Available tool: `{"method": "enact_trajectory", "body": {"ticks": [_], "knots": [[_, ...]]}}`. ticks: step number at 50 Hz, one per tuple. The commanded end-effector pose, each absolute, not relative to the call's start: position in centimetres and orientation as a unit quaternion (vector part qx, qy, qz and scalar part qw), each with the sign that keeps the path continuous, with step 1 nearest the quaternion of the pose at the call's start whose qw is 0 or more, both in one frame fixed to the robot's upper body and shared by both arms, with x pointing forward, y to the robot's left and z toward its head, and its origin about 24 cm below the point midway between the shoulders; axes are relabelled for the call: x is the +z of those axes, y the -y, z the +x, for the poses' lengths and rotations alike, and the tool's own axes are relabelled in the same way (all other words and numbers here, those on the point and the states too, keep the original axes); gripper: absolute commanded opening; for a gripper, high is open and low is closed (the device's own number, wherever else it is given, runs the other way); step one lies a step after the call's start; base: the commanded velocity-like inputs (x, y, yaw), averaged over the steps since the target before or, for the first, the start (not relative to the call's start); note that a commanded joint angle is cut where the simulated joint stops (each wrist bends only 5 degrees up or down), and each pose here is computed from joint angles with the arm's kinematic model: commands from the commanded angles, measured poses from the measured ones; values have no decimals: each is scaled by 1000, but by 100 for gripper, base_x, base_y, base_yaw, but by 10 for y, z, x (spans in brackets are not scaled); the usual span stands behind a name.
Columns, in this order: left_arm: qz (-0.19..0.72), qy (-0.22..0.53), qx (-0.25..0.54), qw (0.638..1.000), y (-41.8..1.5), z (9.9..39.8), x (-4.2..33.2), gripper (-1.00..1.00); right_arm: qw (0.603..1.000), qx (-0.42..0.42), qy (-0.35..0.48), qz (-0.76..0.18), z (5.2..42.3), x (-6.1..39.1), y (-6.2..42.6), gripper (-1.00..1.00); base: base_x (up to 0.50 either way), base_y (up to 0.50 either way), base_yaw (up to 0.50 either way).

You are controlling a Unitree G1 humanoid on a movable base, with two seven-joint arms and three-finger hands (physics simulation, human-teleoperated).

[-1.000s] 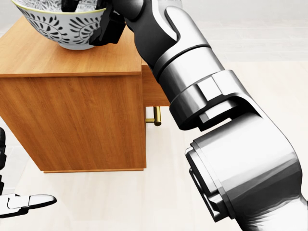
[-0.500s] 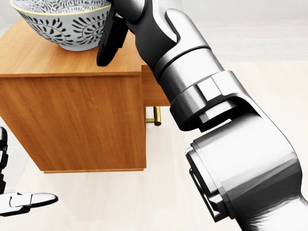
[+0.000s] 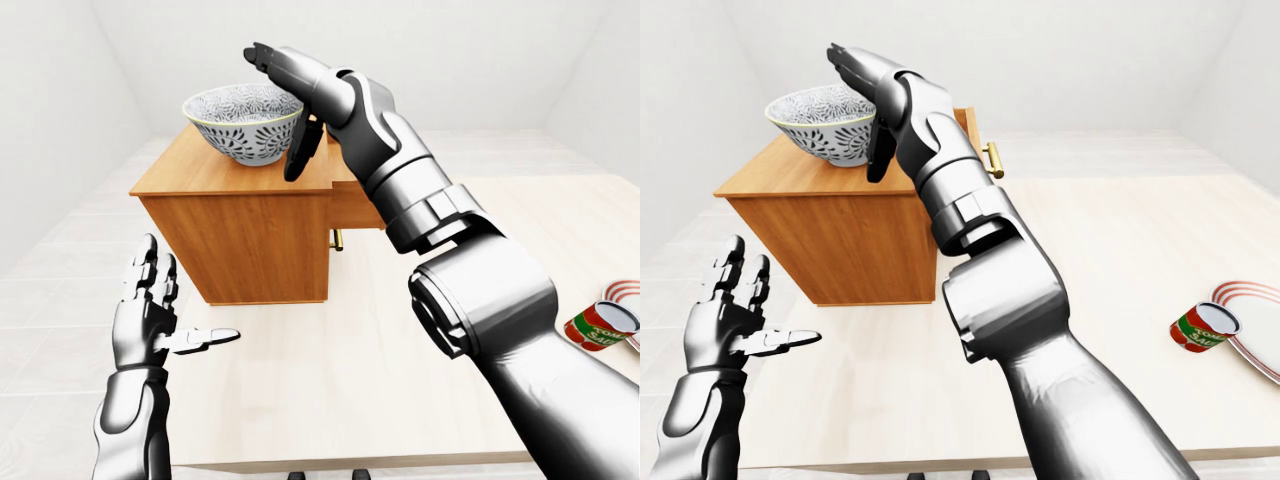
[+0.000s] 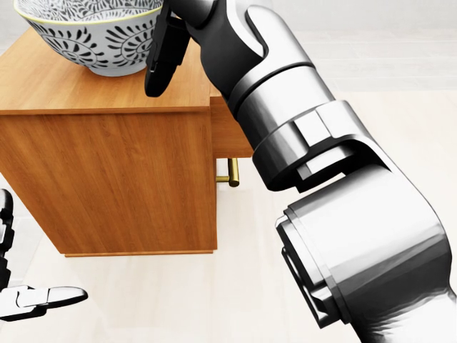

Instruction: Put the bowl on top of the cabinet.

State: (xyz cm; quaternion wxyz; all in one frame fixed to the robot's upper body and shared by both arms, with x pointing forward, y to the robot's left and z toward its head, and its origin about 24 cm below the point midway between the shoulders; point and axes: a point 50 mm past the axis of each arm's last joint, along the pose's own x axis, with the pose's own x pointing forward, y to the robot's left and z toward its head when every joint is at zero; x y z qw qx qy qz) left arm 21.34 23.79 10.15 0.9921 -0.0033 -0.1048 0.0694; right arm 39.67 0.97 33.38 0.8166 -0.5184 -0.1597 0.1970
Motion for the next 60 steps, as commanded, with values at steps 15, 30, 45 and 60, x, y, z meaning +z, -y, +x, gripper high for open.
{"method": "enact_trajectory", "body": {"ticks": [15, 30, 45, 60], "knots": [[-4, 105, 69, 992, -238, 213, 101, 100, 817, 195, 183, -510, 391, 350, -13, 100, 0, 0, 0], [-4, 108, 69, 992, -239, 213, 103, 100, 816, 193, 191, -510, 388, 357, -13, 100, 0, 0, 0], [-2, 118, 71, 990, -240, 213, 108, 100, 816, 184, 192, -513, 389, 361, -8, 100, 0, 0, 0], [-4, 122, 72, 990, -240, 212, 109, 100, 819, 162, 195, -516, 391, 372, 6, 100, 0, 0, 0]]}}
